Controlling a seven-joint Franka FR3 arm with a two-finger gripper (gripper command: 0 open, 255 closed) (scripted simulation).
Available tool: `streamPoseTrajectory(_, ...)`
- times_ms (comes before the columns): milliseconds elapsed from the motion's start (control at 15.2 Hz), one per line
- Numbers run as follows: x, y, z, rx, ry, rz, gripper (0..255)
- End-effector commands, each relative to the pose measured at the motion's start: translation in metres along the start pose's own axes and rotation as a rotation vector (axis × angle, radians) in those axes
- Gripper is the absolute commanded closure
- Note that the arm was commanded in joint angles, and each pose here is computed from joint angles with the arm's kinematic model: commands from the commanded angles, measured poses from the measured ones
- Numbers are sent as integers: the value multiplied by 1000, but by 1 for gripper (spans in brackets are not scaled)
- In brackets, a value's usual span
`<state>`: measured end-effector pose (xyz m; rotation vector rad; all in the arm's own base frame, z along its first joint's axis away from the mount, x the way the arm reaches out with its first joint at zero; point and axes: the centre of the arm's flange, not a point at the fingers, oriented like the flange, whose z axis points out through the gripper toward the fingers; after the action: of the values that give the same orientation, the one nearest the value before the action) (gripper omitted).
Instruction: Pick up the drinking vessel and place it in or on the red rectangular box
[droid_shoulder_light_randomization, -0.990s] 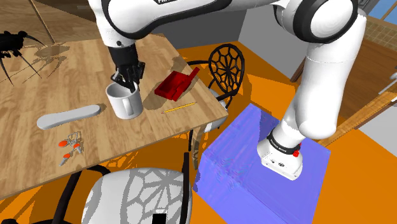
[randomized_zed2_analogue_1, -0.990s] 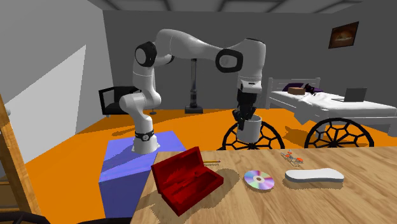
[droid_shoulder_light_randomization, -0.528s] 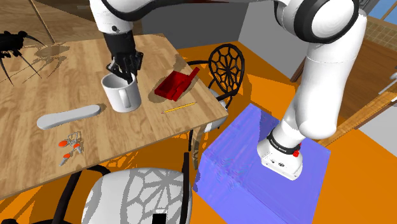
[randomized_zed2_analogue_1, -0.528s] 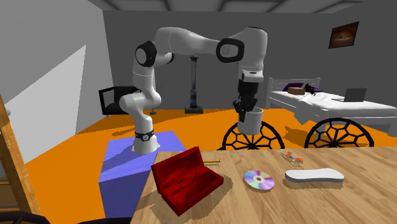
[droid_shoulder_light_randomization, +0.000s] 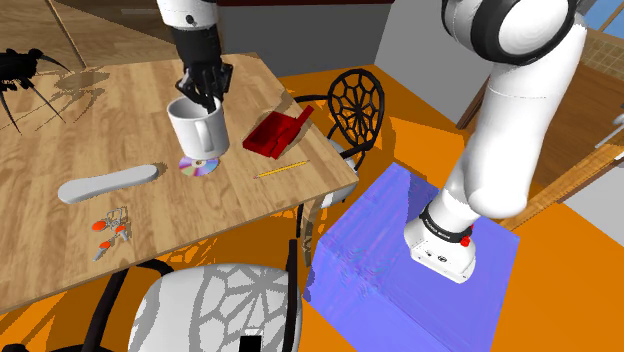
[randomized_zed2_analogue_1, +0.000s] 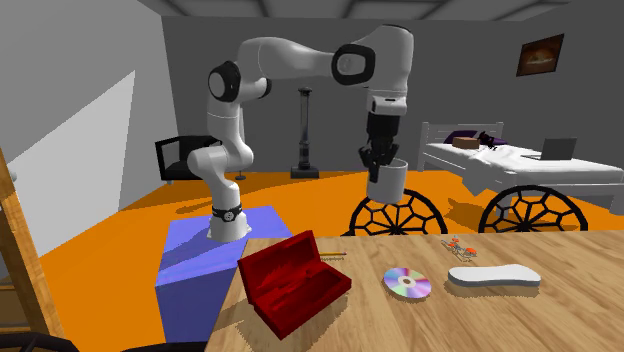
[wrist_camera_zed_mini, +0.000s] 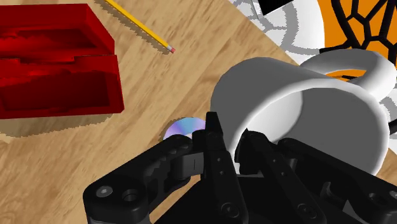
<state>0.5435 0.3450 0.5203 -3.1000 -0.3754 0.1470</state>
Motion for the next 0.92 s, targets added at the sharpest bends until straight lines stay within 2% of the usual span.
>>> streamPoseTrajectory(0,-2,25,-3,0,0,-1,255)
streamPoseTrajectory(858,-19,195,-19,0,0,-1,255)
